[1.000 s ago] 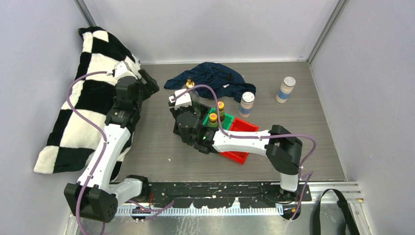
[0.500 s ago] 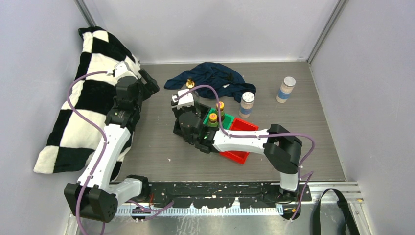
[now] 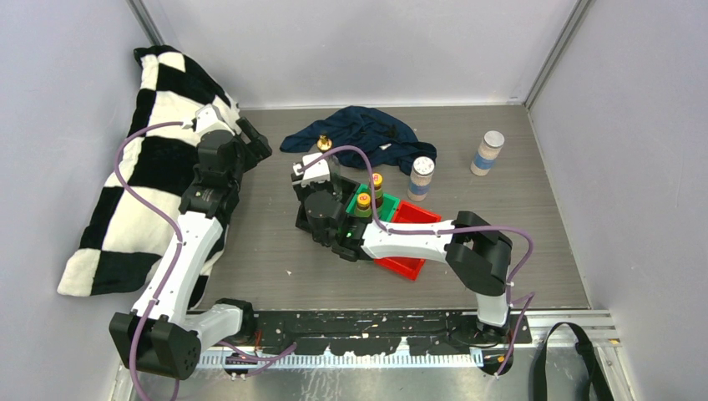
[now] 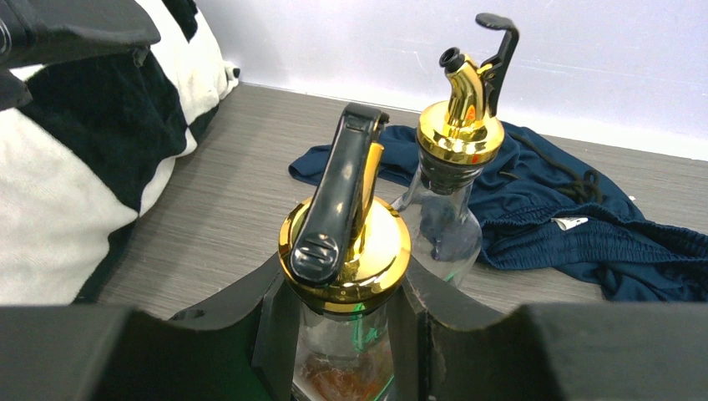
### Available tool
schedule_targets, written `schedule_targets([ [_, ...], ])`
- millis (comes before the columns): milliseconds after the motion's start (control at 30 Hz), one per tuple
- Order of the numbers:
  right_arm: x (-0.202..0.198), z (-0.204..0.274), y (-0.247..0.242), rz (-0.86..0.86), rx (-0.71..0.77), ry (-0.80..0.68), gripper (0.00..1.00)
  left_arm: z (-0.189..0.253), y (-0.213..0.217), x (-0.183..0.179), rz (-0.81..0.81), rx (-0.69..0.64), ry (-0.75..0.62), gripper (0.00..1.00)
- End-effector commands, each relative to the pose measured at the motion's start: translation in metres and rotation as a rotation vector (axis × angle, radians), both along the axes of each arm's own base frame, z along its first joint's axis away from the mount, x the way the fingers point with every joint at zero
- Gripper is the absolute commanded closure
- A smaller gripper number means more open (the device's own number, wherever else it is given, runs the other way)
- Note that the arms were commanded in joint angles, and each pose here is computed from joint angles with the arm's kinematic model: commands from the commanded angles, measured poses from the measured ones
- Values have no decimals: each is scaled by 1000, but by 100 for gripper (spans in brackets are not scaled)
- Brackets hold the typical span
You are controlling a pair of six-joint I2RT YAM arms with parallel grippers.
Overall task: Organize the condiment bottles
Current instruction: Place the bottle in the storage box.
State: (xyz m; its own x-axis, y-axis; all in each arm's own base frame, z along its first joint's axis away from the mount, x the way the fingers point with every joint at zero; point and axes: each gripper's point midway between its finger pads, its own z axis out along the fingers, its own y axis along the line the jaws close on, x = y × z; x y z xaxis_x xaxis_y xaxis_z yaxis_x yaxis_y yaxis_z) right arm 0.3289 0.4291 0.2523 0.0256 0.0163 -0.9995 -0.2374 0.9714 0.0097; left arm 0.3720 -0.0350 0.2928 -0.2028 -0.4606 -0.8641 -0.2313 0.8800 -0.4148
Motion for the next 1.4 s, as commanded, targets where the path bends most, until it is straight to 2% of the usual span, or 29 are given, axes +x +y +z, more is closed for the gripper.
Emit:
schedule_targets([
  [0,3,36,-2,-8,155,-54,99,12,1,0,5,-21,-45,19],
  [800,9,23,-4,-14,129,-38,99,11,1,1,4,-23,-43,20],
  [900,9,22,-4,-16,126,-34,91,11,1,1,3,-24,-45,20],
  [1000,9,20,-4,-18,126,-30,88,11,1,2,2,-25,-44,20],
  [1133,9,18,-4,-22,126,-27,73,10,0,2,0,-30,-44,20],
  [1367,9,18,-5,-26,124,-25,53,9,0,3,-2,-34,-42,21],
])
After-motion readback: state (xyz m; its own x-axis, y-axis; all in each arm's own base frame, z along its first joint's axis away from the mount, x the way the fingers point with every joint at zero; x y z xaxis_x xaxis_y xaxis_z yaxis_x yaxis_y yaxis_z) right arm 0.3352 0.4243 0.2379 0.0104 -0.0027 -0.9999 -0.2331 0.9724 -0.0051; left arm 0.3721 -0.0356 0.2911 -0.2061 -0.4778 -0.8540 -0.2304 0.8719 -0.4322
